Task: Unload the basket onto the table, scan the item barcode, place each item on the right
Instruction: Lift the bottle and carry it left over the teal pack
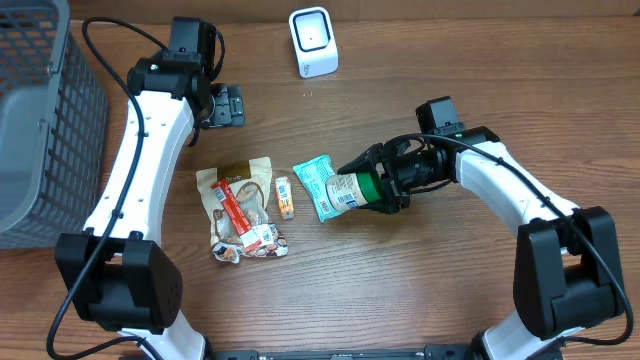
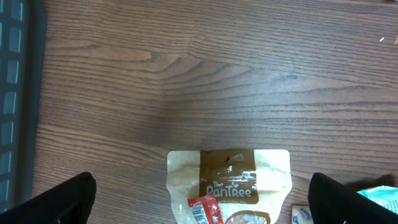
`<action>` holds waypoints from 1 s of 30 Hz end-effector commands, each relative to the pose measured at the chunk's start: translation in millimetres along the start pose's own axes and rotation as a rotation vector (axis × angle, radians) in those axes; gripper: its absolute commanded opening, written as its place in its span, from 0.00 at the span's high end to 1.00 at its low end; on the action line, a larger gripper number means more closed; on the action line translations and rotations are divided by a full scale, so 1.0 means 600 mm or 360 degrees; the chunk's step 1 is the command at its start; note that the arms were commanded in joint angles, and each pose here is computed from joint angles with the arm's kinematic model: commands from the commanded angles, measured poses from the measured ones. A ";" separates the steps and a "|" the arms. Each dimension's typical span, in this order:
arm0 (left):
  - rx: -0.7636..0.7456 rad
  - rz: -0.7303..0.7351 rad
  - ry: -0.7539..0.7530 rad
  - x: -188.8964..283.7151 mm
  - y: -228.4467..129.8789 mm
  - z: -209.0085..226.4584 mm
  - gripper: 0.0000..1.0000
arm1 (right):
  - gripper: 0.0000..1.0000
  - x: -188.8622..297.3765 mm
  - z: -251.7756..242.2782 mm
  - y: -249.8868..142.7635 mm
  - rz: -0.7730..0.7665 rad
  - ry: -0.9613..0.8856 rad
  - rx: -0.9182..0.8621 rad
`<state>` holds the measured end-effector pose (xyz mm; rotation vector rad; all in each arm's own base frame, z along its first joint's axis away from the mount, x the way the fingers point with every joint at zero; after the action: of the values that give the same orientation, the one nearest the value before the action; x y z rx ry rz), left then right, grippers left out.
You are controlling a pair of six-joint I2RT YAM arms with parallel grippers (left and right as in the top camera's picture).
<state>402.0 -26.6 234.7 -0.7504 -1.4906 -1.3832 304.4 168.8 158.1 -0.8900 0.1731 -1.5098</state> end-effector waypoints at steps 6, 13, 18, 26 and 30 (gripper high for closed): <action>0.0013 -0.0054 0.0004 0.017 0.008 0.002 0.00 | 0.57 0.006 0.033 -0.018 0.0171 0.0147 0.0063; 0.0013 -0.0054 0.0004 0.017 0.008 0.002 0.00 | 0.58 0.008 0.041 -0.027 0.0263 0.0214 0.0086; 0.0013 -0.0053 0.0004 0.017 0.008 0.002 0.00 | 0.62 0.009 0.043 -0.031 0.0302 0.0239 0.0086; 0.0013 -0.0054 0.0004 0.017 0.008 0.002 0.00 | 0.67 0.010 0.046 -0.032 0.0322 0.0247 0.0023; 0.0013 -0.0054 0.0004 0.017 0.008 0.002 0.00 | 0.67 0.010 0.052 -0.029 0.0310 0.0266 0.0089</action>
<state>402.0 -26.6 234.7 -0.7505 -1.4912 -1.3832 304.9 176.0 178.7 -0.7498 0.3156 -1.4201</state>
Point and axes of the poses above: each gripper's point midway between its finger pads, its own x axis back along the fingers, its own z axis along the line the jaws close on, y = z × x, the point moved 7 cm from there along x, back along the fingers, and after that the axes turned 2 degrees about x, right-handed, at the moved point
